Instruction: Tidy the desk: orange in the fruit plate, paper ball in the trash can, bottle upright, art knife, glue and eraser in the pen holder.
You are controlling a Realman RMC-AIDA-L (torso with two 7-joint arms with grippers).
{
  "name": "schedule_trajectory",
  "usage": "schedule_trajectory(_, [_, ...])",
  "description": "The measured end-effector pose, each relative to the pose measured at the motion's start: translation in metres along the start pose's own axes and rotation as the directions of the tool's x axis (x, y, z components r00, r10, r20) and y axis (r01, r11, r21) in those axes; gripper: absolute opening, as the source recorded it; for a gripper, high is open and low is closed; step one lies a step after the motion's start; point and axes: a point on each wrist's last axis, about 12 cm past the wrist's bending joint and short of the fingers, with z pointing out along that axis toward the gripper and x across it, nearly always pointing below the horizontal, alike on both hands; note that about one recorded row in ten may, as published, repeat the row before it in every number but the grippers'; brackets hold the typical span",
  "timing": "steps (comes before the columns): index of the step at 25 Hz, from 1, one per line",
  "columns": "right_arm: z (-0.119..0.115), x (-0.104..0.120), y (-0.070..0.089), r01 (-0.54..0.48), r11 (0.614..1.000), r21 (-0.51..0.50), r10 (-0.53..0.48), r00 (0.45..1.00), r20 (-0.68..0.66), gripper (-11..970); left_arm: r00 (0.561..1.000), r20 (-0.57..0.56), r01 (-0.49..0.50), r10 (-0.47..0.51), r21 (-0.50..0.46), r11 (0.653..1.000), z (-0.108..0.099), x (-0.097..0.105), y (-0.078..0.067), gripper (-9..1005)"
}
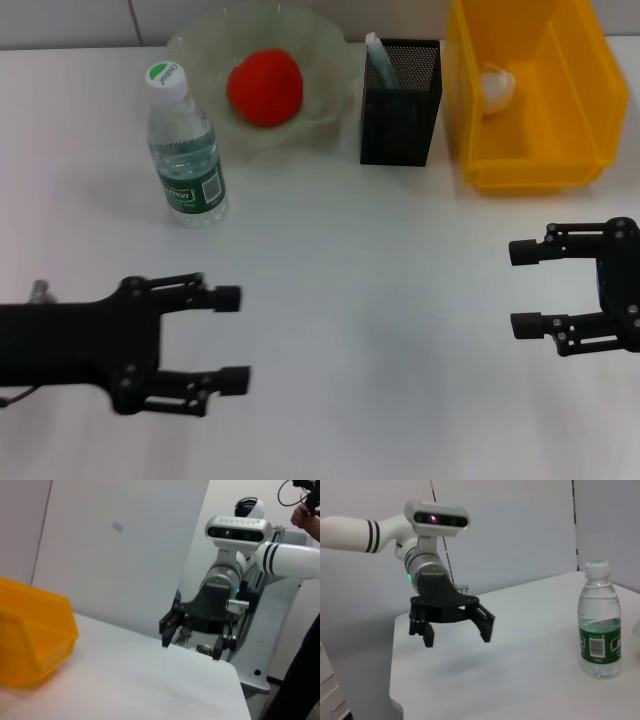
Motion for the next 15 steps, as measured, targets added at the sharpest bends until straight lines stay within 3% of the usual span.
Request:
schedule_trajectory(3, [0.0, 0.001, 0.0, -0.004, 1.0, 0.003, 0.004, 1.0, -0.003, 756, 1.0, 0.0, 0.0, 0.0, 0.0, 1.0, 0.0, 0.0, 0.0, 859])
schedule_trajectory(6, [0.001, 0.003, 0.0, -0.013, 1.0, 0.002, 0.013, 1.0, -0.005, 756, 0.999, -0.018, 0.031, -0.031, -0.001, 1.0, -0.021, 0.014, -0.006, 859])
schedule_trajectory(15, [0.001, 0.007, 0.003, -0.032, 0.999, 0.005, 0.032, 0.999, -0.002, 756, 0.997, -0.055, 0.049, -0.048, 0.009, 0.999, -0.024, 0.018, -0.007, 859])
